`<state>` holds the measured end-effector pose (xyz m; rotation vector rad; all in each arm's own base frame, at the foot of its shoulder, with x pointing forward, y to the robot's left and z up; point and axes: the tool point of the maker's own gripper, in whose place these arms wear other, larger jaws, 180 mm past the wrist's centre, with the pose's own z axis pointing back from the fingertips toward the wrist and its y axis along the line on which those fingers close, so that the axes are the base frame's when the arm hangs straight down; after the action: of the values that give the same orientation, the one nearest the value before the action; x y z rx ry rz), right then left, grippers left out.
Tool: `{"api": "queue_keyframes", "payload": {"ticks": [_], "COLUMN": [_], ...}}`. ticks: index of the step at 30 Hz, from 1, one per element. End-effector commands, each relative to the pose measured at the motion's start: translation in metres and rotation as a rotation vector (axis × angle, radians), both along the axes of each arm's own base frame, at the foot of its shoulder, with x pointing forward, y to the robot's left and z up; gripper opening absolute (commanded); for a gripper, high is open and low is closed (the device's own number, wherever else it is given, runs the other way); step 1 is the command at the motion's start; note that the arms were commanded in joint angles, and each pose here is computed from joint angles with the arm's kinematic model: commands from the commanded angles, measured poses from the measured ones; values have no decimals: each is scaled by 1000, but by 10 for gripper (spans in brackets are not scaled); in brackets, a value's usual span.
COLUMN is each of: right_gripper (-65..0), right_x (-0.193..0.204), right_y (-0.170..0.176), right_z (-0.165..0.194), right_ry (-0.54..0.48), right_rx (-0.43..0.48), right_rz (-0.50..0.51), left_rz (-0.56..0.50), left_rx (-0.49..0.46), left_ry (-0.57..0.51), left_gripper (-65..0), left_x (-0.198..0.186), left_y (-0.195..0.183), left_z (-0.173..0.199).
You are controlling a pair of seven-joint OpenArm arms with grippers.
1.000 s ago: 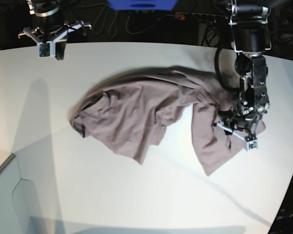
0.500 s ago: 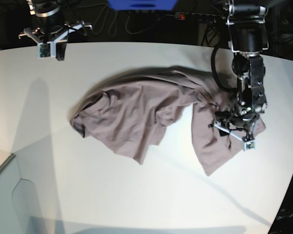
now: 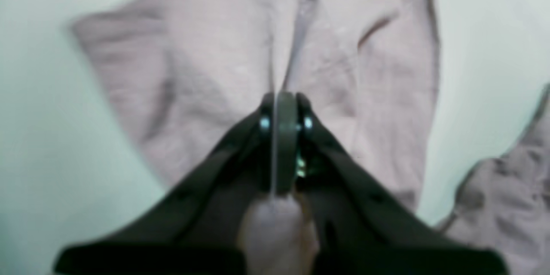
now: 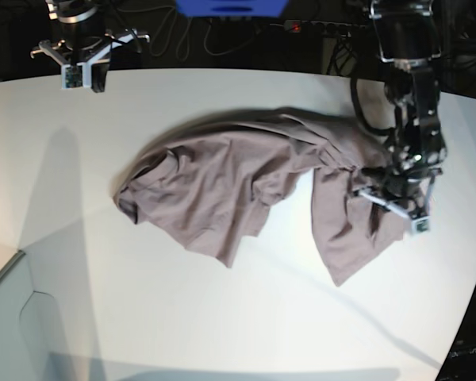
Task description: Layout the t-shirt on the table in an organized manner, then fold the t-shirt properly
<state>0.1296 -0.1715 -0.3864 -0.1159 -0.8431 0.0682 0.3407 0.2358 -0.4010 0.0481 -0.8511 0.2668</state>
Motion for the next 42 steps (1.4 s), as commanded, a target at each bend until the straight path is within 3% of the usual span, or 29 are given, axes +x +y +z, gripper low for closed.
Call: {"api": "queue_keyframes", "payload": {"ticks": [1, 6, 10, 14, 19, 23, 30, 34, 37, 42], "right_gripper": [-650, -650, -650, -650, -650, -650, -650, -564, -469, -375], "right_x": [2, 3, 6, 15, 28, 39, 57, 68, 82, 105], "right_y": [0, 1, 2, 2, 4, 21, 76, 84, 85, 85], "right_z": [7, 7, 11, 14, 22, 24, 8, 8, 16, 29], "right_ry": [-26, -29, -45, -65, -107, -120, 53, 92, 59, -1], "right_rx": [-4, -2, -1, 0, 5, 39, 111, 90, 81, 69], "right_rz": [4, 9, 10, 11, 9, 57, 313, 386, 396, 401], "left_rz": [2, 49, 147, 241, 373, 325, 263, 256, 256, 224], "left_rx": [30, 95, 128, 58, -99, -158, -204, -221, -227, -229], "left_ry": [-117, -286, -325, -296, -216, -160, -121, -103, -97, -101], "left_gripper": [-650, -650, -650, -650, -650, -650, -650, -650, -650, -650], "left_x": [11, -15, -46, -77, -114, -126, -142, -148, -153, -152], "left_y": [6, 19, 44, 69, 102, 104, 103, 103, 106, 103], "left_z": [37, 105, 126, 111, 63, 32, 4, -6, -10, -10]}}
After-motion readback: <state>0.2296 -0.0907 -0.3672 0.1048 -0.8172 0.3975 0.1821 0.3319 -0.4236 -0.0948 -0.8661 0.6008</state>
